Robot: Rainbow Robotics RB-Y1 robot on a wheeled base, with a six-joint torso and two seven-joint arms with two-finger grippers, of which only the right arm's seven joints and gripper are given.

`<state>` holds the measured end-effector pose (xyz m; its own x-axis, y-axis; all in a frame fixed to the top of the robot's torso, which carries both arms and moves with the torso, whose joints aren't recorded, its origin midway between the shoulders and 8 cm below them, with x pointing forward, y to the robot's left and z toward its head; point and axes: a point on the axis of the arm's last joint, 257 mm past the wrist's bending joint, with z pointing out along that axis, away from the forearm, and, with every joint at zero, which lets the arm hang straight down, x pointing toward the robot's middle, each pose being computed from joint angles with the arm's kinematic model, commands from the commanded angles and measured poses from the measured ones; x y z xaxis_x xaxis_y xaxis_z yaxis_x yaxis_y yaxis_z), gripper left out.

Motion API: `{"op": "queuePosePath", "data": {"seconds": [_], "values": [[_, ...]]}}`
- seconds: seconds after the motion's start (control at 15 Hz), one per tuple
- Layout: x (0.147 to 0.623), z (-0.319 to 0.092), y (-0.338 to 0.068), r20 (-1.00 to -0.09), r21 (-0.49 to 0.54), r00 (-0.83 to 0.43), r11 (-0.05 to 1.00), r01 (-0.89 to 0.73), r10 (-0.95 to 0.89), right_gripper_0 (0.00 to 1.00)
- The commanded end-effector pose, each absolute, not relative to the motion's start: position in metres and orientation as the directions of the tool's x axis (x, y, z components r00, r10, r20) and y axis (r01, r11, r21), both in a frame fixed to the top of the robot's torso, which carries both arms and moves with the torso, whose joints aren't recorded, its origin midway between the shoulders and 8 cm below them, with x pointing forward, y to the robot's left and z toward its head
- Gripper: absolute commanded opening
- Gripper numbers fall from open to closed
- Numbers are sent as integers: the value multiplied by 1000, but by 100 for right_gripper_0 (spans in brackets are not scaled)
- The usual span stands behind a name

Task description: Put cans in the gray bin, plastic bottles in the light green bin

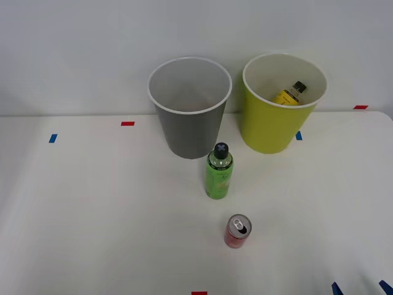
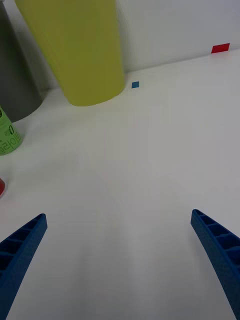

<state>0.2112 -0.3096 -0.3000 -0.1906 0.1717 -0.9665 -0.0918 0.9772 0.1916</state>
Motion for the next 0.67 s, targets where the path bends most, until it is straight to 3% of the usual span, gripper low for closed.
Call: {"op": "queuePosePath", "data": {"seconds": [0.07, 0.67], "values": [[215, -303, -313, -968, 177, -198, 980, -93, 156, 100], [247, -311, -329, -980, 112, -180, 983, -144, 86, 100]]}}
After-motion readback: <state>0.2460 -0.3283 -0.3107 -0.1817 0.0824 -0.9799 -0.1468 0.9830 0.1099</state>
